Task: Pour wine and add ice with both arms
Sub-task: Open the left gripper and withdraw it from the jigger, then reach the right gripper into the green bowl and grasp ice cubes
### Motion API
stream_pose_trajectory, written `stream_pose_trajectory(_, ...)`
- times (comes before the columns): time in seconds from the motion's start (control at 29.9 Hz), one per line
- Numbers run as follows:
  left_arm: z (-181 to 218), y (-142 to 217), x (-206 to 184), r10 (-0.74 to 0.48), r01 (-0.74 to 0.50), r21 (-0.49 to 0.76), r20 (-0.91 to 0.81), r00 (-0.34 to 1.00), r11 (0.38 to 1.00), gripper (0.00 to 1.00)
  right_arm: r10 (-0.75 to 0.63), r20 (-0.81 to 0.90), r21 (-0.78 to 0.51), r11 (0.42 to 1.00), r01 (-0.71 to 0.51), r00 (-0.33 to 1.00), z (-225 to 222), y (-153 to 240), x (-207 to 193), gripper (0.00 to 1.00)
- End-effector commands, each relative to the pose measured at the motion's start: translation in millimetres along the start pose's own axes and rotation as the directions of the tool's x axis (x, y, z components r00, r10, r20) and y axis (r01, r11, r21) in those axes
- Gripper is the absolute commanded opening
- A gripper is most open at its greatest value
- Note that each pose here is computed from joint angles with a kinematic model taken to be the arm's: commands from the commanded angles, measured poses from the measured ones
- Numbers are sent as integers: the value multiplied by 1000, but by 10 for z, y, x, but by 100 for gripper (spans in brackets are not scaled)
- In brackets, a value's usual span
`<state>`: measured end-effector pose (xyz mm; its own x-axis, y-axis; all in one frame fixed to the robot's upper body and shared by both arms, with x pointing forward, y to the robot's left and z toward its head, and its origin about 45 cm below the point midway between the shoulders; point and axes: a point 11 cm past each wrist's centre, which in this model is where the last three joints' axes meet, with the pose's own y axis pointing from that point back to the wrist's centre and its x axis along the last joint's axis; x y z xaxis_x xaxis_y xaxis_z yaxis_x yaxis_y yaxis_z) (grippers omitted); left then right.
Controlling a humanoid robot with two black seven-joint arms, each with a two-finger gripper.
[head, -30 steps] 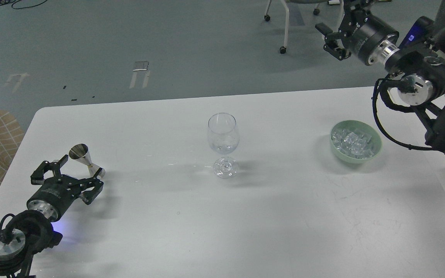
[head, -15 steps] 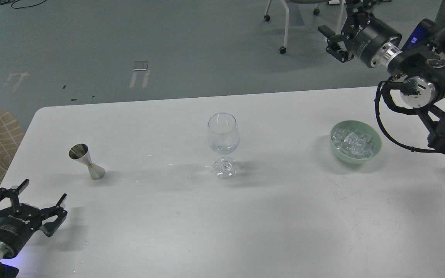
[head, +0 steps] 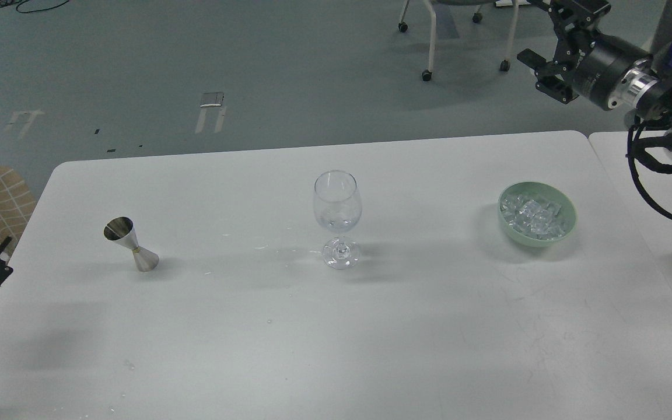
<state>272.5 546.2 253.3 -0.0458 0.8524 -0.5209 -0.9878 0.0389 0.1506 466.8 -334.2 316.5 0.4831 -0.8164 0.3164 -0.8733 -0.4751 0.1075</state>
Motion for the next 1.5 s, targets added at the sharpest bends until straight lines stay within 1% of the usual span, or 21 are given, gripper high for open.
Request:
stream_pose_trajectory(0.0,196,-295,-269,-20,19,8,176,984,1000,97,-24,-184,-66,998,12,983,97,117,-10,100)
stream_pose_trajectory(0.07,190,-439,-414,-39,35,21,234,972,999,97,-43,-297,-106,994,12,954,178,174,-39,100)
stream_pose_trajectory(0.13,90,-683,-694,-106,93,59,275,956,994,97,-70,-428,-139,990,11,901,262,250,-101,100)
stream_pose_trajectory(0.23,89,-838,-913,-153,137,74,308,939,988,97,-83,-508,-151,988,7,857,296,337,-120,100)
stream_pose_trajectory(0.3,83,-1000,-1119,-187,160,104,360,914,982,98,-100,-603,-158,987,4,792,357,455,-139,100)
stream_pose_trajectory(0.4,50,-1176,-1297,-191,145,139,426,884,980,97,-109,-692,-162,987,-6,713,450,567,-152,100)
stream_pose_trajectory(0.43,40,-1250,-1389,-197,144,146,473,859,979,98,-111,-728,-162,987,-13,677,507,622,-171,100)
stream_pose_trajectory(0.53,73,-1338,-1505,-188,160,99,552,812,982,97,-128,-789,-173,985,-17,601,667,749,-228,100)
stream_pose_trajectory(0.6,79,-1396,-1560,-140,160,17,579,803,987,97,-152,-836,-186,983,-11,528,853,860,-310,100)
stream_pose_trajectory(0.63,79,-1396,-1561,-140,160,17,579,803,987,97,-152,-836,-186,983,-11,527,854,860,-311,100)
stream_pose_trajectory(0.7,13,-1487,-1673,-86,155,-85,539,838,984,97,-179,-858,-206,979,-3,482,1056,1000,-392,100)
stream_pose_trajectory(0.74,18,-1505,-1702,-69,153,-118,529,846,981,97,-185,-859,-210,978,0,478,1103,1035,-418,100)
stream_pose_trajectory(0.8,39,-1541,-1751,7,123,-226,500,866,966,97,-201,-858,-224,975,9,473,1231,1117,-506,100)
stream_pose_trajectory(0.87,8,-1558,-1777,22,116,-242,503,864,963,97,-213,-859,-233,972,14,465,1272,1146,-526,100)
stream_pose_trajectory(1.0,-155,-1619,-1905,-14,139,-200,524,852,970,97,-281,-871,-304,952,7,403,1510,1262,-492,99)
stream_pose_trajectory(1.1,-194,-1625,-1919,-21,142,-194,519,855,971,97,-297,-874,-321,947,2,384,1583,1248,-490,99)
stream_pose_trajectory(1.17,-256,-1642,-1985,-38,154,-190,506,862,970,97,-298,-871,-322,947,4,390,1613,1201,-521,99)
stream_pose_trajectory(1.3,-276,-1644,-1989,-40,154,-188,502,864,970,97,-305,-863,-329,944,11,403,1662,1158,-580,98)
stream_pose_trajectory(1.4,-289,-1644,-1996,-43,156,-186,500,865,970,97,-323,-862,-333,942,44,392,1686,1048,-686,97)
stream_pose_trajectory(1.47,-284,-1643,-1992,-42,155,-187,500,865,970,97,-344,-863,-344,936,68,370,1698,984,-733,92)
